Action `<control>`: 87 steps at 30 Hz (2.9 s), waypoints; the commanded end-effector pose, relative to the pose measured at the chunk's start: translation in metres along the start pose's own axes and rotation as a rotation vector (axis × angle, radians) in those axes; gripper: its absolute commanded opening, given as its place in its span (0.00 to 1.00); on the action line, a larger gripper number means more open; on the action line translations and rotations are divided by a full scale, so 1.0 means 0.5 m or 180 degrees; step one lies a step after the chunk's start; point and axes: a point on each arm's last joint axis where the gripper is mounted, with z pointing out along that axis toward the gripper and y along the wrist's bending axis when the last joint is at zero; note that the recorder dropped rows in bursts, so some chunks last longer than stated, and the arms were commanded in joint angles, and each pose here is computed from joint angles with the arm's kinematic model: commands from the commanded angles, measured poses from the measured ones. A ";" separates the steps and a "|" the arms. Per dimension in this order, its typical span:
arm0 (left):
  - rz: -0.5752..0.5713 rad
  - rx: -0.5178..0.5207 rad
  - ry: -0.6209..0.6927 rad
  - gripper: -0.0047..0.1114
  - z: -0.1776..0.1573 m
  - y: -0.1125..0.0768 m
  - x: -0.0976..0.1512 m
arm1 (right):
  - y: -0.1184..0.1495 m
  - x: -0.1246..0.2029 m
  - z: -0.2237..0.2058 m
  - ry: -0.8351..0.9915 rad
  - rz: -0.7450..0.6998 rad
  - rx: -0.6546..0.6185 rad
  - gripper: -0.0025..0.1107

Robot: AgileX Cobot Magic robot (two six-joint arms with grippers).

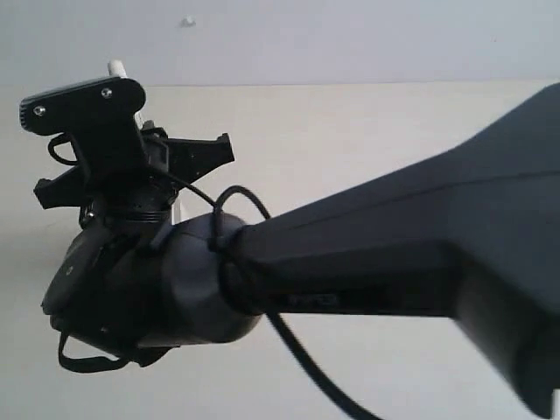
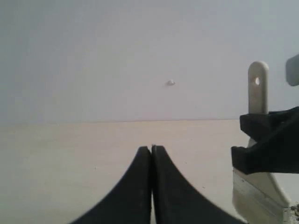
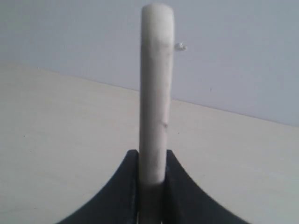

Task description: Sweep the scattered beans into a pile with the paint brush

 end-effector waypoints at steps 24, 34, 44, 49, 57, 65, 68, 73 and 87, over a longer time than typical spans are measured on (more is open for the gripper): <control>0.0010 0.0058 -0.0012 0.04 -0.001 -0.003 0.001 | -0.012 0.047 0.033 0.0351 0.0129 0.0855 0.02; 0.0010 0.0058 -0.0012 0.04 -0.001 -0.003 0.001 | -0.030 0.042 0.045 0.0344 -0.0138 0.1008 0.02; 0.0010 0.0058 -0.0012 0.04 -0.001 -0.003 0.001 | -0.027 -0.035 0.016 0.0060 -0.0138 0.0831 0.02; 0.0010 0.0058 -0.0012 0.04 -0.001 -0.003 0.001 | 0.013 -0.068 -0.003 0.0316 -0.0250 -0.0101 0.02; 0.0010 0.0058 -0.0012 0.04 -0.001 -0.003 0.001 | 0.005 -0.132 -0.051 0.0211 -0.0458 -0.0850 0.02; 0.0010 0.0058 -0.0012 0.04 -0.001 -0.003 0.001 | -0.136 -0.135 -0.123 0.0185 -0.0400 -0.0973 0.02; 0.0010 0.0058 -0.0012 0.04 -0.001 -0.003 0.001 | -0.190 -0.120 -0.136 0.0301 -0.0505 -0.1003 0.02; 0.0010 0.0058 -0.0012 0.04 -0.001 -0.003 0.001 | -0.244 -0.121 -0.154 0.0416 -0.0452 -0.1191 0.02; 0.0010 0.0058 -0.0012 0.04 -0.001 -0.003 0.001 | -0.369 -0.245 -0.223 -0.0858 -0.2368 -0.2934 0.02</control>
